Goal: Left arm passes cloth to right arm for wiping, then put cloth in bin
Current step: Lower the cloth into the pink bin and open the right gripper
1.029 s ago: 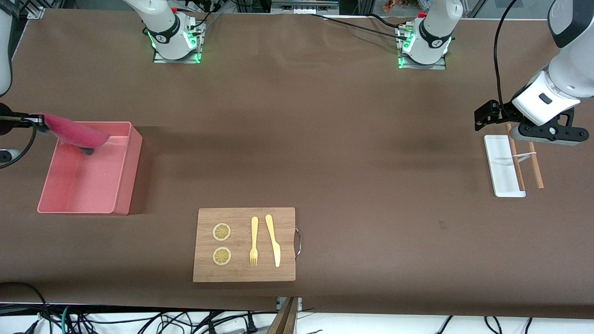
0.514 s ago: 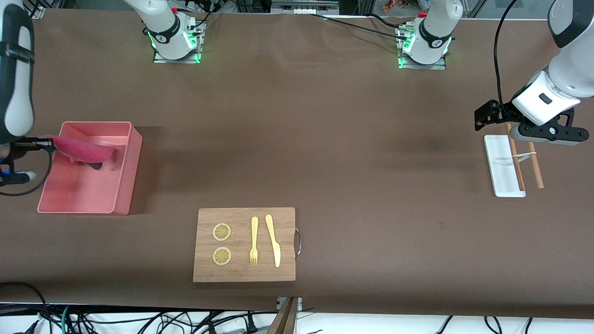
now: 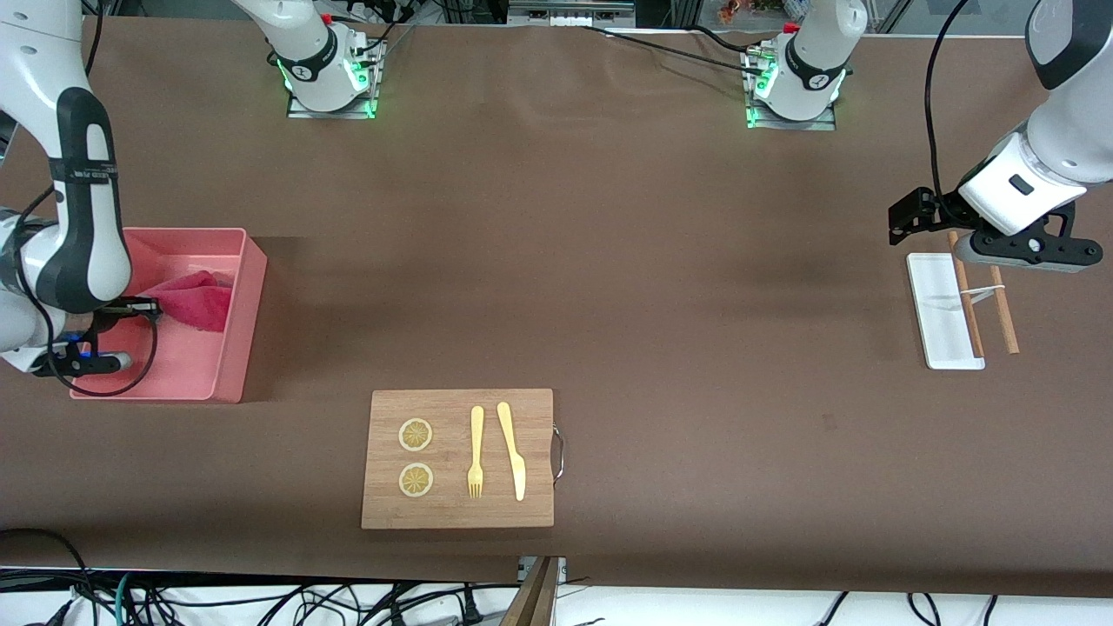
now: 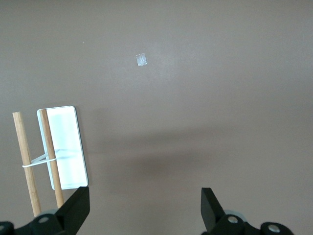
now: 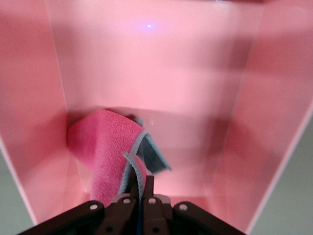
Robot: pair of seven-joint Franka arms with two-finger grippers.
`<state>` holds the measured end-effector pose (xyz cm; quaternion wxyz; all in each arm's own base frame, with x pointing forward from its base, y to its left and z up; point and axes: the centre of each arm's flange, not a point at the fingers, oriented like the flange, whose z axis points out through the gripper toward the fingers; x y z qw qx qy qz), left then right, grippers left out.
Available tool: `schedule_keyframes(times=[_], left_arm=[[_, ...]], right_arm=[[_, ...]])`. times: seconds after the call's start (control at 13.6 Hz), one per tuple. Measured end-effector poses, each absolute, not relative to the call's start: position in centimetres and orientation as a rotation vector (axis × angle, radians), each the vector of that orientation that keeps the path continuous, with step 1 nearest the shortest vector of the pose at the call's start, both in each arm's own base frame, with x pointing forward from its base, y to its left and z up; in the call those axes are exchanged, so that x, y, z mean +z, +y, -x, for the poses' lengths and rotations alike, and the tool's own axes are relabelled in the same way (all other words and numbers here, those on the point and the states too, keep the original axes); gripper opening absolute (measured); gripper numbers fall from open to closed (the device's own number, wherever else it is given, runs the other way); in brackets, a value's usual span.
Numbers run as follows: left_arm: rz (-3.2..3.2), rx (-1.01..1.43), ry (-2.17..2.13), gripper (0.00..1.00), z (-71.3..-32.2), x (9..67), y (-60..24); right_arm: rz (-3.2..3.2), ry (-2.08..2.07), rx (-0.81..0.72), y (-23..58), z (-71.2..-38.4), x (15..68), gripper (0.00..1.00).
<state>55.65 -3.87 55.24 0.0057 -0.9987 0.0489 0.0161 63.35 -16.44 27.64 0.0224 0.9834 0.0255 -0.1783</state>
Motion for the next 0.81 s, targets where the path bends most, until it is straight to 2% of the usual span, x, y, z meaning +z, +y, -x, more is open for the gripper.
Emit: schedule_keyframes(times=[0.15, 0.44, 0.59, 0.81], left_arm=[[3.126, 0.051, 0.154, 1.0, -55.7, 55.2, -3.9], [3.126, 0.051, 0.157, 1.0, -55.6, 55.2, -4.0], [3.126, 0.051, 0.157, 1.0, -55.6, 55.2, -4.0], [3.126, 0.05, 0.158, 1.0, -55.6, 55.2, -4.0]], right_arm=[[-3.055, 0.072, -0.536, -16.4, -63.5, 26.6, 0.04], [-3.061, 0.073, -0.473, -16.4, -64.1, 28.6, 0.44], [-3.073, 0.072, -0.41, -16.3, -64.3, 32.4, 0.64], [-3.103, 0.072, -0.428, -15.6, -63.5, 40.0, 0.97]])
